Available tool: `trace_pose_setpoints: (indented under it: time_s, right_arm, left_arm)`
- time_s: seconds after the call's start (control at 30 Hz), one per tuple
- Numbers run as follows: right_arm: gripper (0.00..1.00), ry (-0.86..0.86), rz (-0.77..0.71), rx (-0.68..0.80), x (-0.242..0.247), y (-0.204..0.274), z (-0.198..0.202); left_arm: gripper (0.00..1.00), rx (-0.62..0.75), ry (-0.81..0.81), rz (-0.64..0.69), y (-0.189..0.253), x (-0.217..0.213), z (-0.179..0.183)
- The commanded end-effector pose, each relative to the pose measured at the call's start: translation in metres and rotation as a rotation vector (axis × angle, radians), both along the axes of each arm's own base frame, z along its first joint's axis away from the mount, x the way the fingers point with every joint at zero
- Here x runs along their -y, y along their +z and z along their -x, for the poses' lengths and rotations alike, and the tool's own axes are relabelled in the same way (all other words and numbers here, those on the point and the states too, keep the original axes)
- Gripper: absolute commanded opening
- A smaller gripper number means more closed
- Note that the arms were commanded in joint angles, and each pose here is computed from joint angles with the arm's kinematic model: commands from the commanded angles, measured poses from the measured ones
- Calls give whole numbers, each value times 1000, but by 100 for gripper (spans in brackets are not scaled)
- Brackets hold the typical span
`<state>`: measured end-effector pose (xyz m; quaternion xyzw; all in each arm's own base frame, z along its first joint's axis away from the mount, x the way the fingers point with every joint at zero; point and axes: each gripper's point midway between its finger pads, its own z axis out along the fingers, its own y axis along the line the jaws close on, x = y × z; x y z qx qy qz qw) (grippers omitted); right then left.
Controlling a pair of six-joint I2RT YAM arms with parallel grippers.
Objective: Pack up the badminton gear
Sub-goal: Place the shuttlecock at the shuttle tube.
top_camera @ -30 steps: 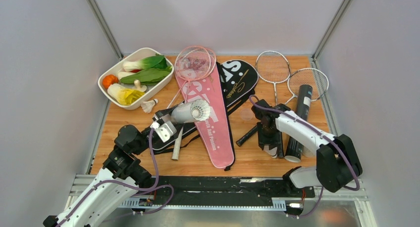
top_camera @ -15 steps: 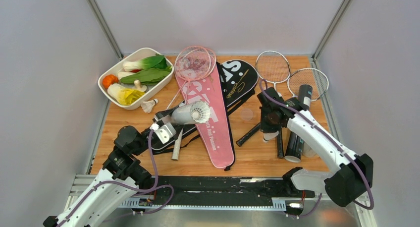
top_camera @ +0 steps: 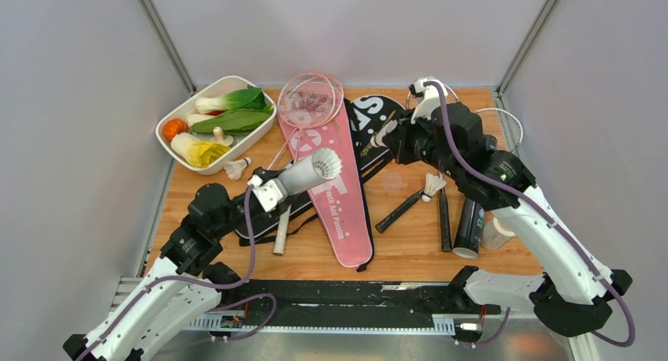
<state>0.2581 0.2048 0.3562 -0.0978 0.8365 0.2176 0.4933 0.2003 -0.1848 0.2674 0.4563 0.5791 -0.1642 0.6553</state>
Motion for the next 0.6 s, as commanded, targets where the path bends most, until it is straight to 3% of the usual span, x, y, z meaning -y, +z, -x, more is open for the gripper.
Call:
trace_pose_setpoints:
  time_s: [0.0, 0.3, 0.57]
  right_arm:
    - [0, 211, -131, 345, -32, 104, 28]
    - [0, 441, -221, 520, -55, 159, 75]
    - [0, 581, -254, 430, -78, 135, 96]
  left_arm:
    - [0, -60, 46, 64, 26, 0, -5]
    - [0, -104, 38, 19, 16, 2, -5]
    - [0, -89, 42, -17, 17, -1, -6]
